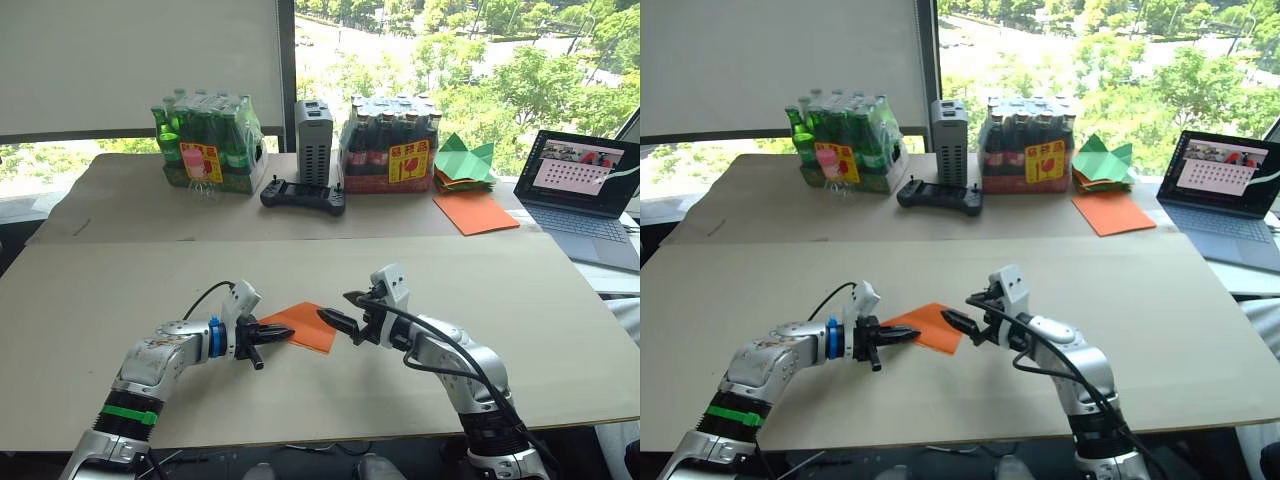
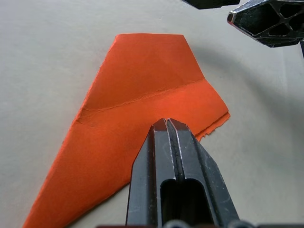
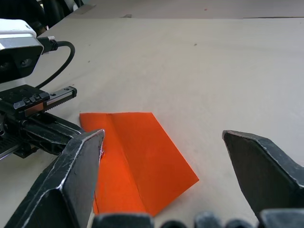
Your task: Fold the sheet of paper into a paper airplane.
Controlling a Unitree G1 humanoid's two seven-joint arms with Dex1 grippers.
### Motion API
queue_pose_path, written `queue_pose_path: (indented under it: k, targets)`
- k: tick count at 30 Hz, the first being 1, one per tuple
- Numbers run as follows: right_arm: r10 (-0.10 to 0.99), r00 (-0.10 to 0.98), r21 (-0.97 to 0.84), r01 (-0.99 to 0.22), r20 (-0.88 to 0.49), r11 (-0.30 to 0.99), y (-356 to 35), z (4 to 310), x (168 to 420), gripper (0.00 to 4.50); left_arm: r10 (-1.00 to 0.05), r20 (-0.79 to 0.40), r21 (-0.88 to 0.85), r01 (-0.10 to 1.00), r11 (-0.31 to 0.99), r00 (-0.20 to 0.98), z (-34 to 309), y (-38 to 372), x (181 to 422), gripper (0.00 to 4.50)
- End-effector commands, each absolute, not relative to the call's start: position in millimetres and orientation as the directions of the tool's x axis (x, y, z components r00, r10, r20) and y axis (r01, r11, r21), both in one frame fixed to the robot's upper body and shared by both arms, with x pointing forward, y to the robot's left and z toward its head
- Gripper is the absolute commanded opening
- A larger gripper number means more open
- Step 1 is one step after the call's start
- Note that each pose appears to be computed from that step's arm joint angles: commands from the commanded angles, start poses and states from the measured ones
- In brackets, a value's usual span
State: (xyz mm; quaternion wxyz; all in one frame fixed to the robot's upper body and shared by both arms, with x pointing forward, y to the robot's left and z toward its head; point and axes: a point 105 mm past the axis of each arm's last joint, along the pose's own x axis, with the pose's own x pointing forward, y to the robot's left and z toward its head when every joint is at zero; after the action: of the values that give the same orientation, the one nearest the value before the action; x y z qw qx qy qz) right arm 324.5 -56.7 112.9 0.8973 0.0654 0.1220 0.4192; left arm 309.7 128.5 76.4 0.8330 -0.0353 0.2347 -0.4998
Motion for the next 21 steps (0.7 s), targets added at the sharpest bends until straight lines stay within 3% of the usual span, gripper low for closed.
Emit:
queue_pose_path:
  k: [1,21]
  targets:
    - [0.787,0.600,0.250,-0.747,-0.143,0.616,-50,120,322,4.42,-0.842,-0.402,-0.331,0.800,0.500,0.359,62,129,301,0.00]
    - [0.786,0.588,0.263,-0.741,-0.188,0.618,-45,108,321,4.42,-0.835,-0.400,-0.327,0.793,0.515,0.377,65,132,303,0.00]
